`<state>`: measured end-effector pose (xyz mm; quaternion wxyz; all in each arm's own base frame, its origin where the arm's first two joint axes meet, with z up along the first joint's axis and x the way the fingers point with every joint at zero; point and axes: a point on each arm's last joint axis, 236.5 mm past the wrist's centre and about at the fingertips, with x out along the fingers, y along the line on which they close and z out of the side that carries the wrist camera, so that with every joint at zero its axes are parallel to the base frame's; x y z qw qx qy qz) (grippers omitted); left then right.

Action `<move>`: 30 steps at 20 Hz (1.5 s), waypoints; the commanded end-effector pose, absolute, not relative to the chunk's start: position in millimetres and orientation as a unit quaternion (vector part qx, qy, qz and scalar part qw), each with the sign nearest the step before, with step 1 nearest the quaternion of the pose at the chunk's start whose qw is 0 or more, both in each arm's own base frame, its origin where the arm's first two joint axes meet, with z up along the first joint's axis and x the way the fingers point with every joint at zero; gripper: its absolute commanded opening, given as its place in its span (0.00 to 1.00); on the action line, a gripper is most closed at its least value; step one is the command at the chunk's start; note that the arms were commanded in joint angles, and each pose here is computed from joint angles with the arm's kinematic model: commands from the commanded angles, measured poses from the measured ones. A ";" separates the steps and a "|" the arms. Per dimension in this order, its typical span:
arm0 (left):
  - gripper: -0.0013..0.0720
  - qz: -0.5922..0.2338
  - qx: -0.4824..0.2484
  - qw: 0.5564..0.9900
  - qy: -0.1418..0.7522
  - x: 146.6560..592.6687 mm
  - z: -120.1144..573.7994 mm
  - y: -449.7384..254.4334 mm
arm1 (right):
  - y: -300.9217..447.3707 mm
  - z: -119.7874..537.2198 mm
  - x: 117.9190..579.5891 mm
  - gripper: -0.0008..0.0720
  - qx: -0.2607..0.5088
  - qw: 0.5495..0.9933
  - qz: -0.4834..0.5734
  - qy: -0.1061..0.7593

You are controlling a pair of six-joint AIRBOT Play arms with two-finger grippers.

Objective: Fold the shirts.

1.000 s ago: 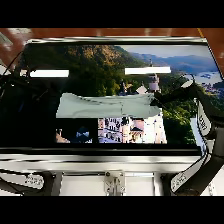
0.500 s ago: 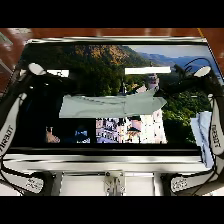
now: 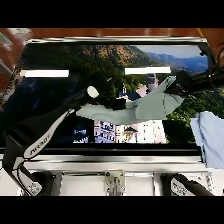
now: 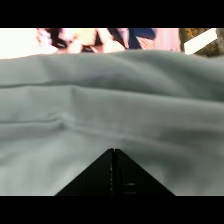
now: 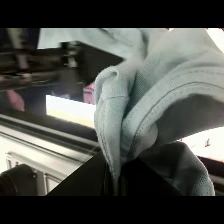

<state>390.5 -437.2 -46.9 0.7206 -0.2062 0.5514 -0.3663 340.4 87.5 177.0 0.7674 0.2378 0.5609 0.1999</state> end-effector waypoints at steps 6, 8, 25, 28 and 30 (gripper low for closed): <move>0.06 -0.405 -0.277 0.678 0.547 373.9 -48.1 -490.6 | 97.0 186.2 314.1 0.09 0.225 0.772 0.157 0.574; 0.06 -0.388 -0.232 0.719 0.528 414.3 -36.0 -436.9 | 119.8 173.8 331.2 0.09 0.194 0.782 0.165 0.569; 0.06 -0.255 -0.191 0.822 0.472 451.3 141.4 -97.2 | 312.5 -21.6 415.5 0.95 0.278 0.664 0.289 0.631; 0.06 -0.265 -0.183 0.820 0.474 448.6 141.1 -106.1 | 166.8 -33.9 379.8 0.95 0.105 0.661 0.161 0.725; 0.06 -0.266 -0.182 0.819 0.474 448.2 141.3 -107.5 | 68.5 -32.1 356.9 0.95 0.034 0.639 0.048 0.767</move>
